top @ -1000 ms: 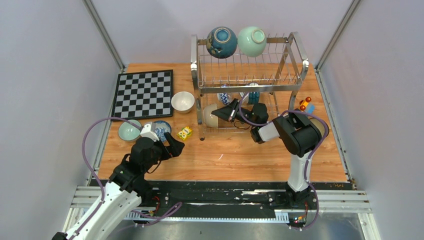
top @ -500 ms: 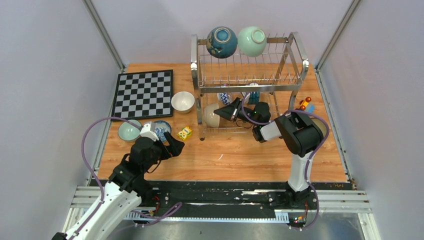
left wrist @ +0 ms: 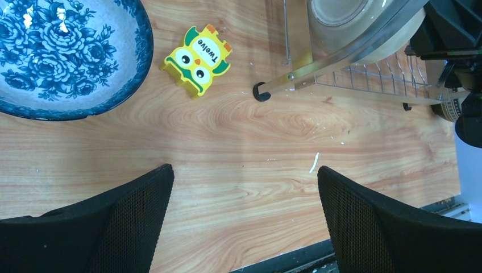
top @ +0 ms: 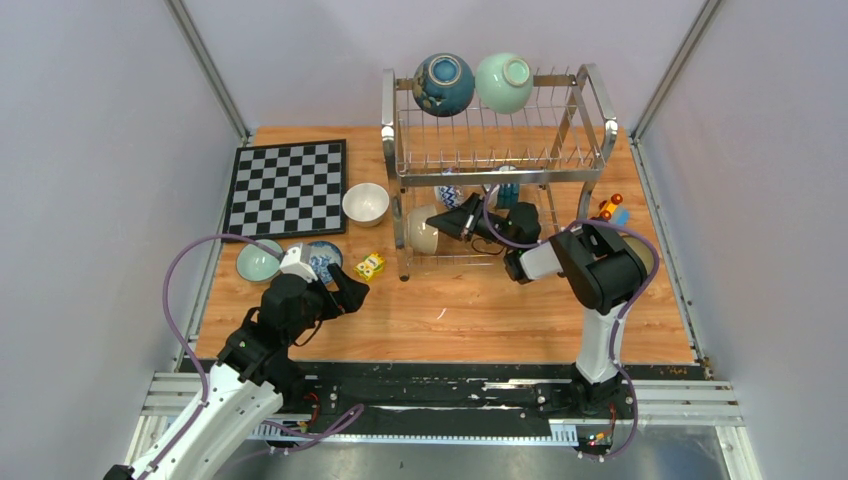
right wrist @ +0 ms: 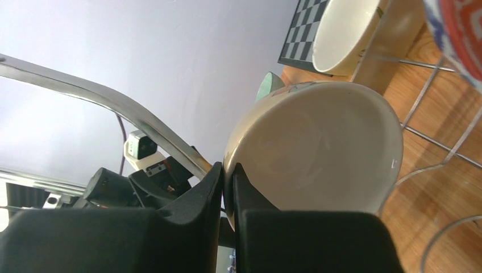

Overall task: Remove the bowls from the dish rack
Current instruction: Pick up the bowl from the dish rack.

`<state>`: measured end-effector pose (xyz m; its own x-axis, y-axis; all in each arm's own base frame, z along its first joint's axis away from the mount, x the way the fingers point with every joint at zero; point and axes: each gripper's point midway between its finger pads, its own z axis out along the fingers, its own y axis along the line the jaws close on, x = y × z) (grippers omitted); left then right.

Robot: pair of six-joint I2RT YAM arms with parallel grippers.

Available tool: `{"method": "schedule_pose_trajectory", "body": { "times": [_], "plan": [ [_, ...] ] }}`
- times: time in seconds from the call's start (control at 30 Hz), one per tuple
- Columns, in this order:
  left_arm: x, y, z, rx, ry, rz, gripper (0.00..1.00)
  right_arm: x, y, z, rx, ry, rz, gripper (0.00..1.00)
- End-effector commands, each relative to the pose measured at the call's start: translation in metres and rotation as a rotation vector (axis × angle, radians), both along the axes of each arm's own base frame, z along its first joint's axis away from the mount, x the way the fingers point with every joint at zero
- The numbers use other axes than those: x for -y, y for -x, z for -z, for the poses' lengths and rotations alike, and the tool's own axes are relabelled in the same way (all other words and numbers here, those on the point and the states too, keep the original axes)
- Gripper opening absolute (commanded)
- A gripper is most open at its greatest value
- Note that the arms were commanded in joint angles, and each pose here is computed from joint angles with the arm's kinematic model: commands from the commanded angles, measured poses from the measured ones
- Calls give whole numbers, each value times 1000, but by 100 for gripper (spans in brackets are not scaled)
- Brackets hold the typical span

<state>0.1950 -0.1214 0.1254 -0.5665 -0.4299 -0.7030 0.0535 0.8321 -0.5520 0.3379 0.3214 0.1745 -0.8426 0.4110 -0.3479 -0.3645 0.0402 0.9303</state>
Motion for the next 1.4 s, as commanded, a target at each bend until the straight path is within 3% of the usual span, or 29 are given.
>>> {"method": "schedule_pose_trajectory", "body": {
  "times": [0.0, 0.5, 1.37],
  "plan": [
    [3, 0, -10, 18, 23, 4, 98, 1, 0, -73, 221, -141, 14, 0],
    [2, 1, -9, 13, 23, 2, 98, 1, 8, -85, 230, -158, 11, 0],
    [3, 2, -30, 31, 43, 2, 98, 32, 88, -77, 253, -105, -45, 0]
  ]
}}
